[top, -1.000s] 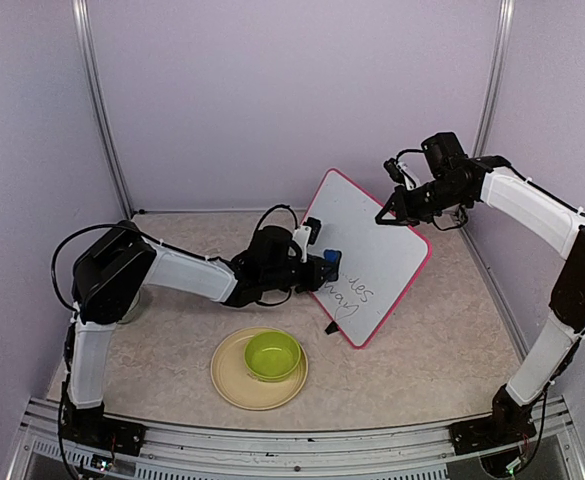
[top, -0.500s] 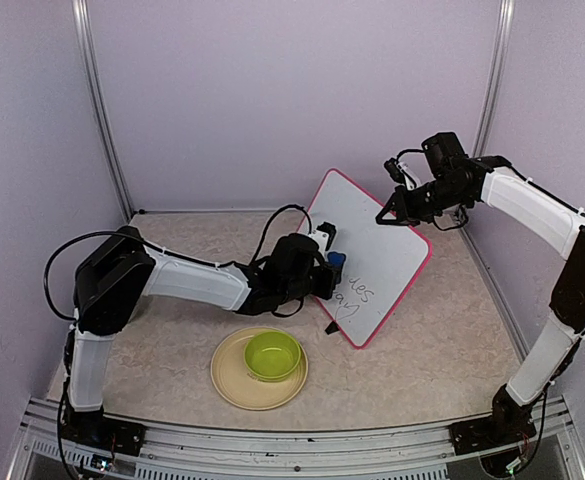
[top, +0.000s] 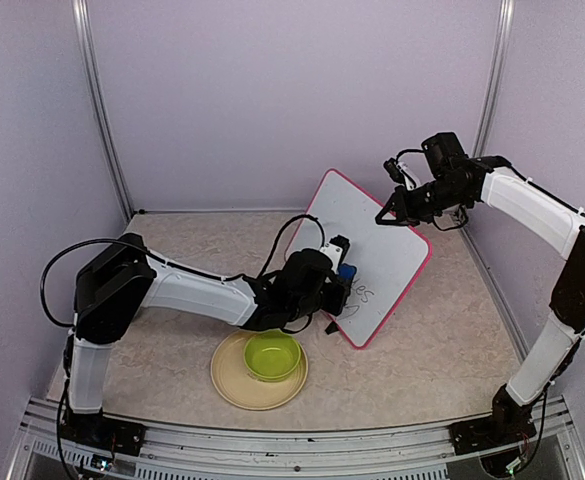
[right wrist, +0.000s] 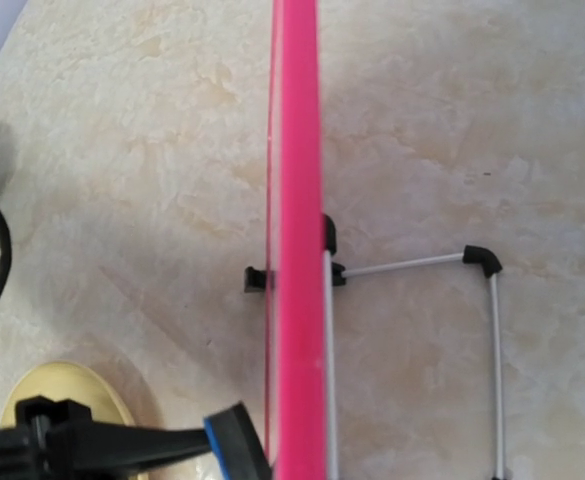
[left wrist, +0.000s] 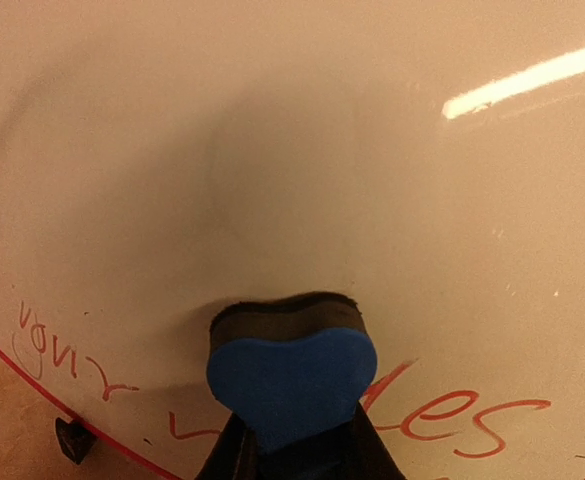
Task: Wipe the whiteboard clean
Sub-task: Erase the center of the whiteboard.
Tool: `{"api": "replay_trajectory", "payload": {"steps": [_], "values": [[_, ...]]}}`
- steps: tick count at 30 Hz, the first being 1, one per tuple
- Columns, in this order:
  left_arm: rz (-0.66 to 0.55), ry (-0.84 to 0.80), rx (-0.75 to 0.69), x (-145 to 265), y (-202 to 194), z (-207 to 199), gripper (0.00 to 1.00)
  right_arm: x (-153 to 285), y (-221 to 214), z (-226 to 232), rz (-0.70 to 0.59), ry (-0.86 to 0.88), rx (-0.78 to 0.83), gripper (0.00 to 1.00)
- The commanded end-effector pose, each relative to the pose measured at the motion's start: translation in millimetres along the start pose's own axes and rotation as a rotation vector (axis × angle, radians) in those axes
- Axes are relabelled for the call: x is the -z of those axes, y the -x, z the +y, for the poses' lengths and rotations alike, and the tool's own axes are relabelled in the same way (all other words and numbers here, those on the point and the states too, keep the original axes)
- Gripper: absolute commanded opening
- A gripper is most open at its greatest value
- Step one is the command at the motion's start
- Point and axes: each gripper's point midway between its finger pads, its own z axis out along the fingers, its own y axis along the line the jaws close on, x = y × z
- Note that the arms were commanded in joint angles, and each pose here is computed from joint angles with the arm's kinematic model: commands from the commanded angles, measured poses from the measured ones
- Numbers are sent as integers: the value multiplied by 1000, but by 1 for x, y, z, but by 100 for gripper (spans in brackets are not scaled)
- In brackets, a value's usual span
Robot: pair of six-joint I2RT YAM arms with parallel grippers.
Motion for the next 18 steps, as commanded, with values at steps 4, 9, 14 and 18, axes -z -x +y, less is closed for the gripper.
{"api": "replay_trajectory", "payload": {"steps": [4, 9, 14, 18], "values": [[12, -104, -34, 13, -13, -35, 1, -14, -25, -6, 83, -47, 95, 0], [3, -102, -43, 14, -14, -38, 1, -15, -27, -6, 87, -46, 94, 0], [-12, -104, -54, 17, -11, -43, 1, -15, -26, -6, 85, -47, 94, 0], [-27, -109, -61, 20, -6, -47, 1, -16, -27, -6, 87, -46, 95, 0]]}}
